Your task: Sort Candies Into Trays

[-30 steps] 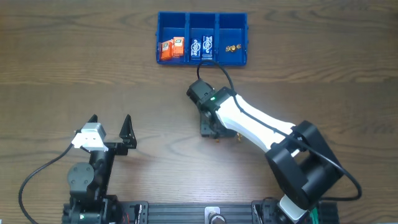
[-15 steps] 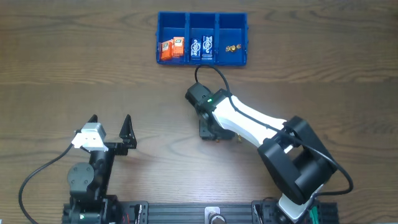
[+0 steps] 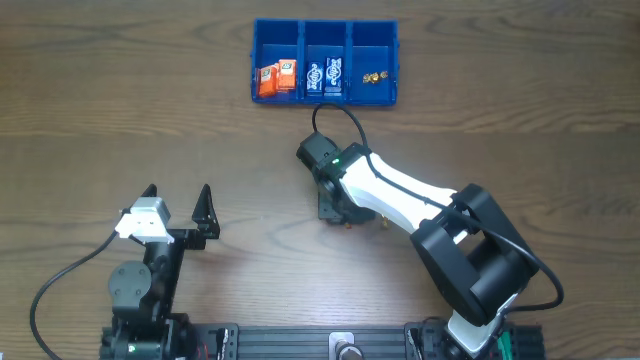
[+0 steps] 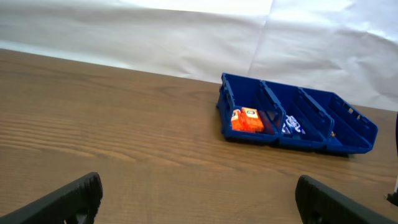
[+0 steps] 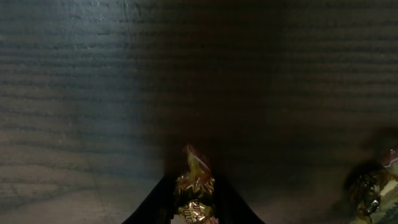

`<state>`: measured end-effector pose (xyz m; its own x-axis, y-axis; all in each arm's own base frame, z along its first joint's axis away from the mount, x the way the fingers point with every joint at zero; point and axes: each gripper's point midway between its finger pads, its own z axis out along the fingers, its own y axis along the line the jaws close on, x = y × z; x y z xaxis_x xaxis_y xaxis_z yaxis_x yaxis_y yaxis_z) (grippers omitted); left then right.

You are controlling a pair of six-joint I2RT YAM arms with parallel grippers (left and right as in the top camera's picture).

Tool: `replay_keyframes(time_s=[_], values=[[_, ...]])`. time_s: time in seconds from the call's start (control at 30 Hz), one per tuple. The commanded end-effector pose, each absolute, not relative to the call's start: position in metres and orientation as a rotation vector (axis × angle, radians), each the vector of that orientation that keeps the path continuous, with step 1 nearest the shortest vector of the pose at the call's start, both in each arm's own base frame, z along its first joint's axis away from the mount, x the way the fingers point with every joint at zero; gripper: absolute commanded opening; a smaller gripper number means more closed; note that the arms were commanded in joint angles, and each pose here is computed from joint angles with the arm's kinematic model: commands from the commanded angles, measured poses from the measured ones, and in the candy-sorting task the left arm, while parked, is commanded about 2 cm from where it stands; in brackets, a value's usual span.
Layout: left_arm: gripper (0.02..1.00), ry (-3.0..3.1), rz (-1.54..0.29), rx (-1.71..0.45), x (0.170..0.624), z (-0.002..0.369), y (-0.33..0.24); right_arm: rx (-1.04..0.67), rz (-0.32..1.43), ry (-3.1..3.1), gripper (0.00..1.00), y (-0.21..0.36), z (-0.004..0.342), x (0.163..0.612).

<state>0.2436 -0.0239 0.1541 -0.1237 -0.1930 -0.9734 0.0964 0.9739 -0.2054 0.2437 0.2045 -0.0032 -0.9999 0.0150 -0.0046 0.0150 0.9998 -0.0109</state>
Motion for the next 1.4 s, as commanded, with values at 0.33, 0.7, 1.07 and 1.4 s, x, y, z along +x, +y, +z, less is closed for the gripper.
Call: replay_keyframes(time_s=[0.33,0.7,1.07,1.4], values=[[0.996,1.725,-0.252,-0.065,0.243,0.138,-0.025,0.070,0.081,2.619,0.148,0.169,0.163,0.393],[0.998,1.725,-0.252,-0.065,0.243,0.138,-0.025,0.137,0.081,2.423,0.176,0.141,0.157,0.513],[0.998,1.725,-0.252,-0.065,0.243,0.138,-0.025,0.129,0.020,2.426,0.831,0.142,0.119,0.531],[0.998,1.725,-0.252,-0.065,0.243,0.138,-0.025,0.058,0.039,2.365,0.998,0.152,0.183,0.465]])
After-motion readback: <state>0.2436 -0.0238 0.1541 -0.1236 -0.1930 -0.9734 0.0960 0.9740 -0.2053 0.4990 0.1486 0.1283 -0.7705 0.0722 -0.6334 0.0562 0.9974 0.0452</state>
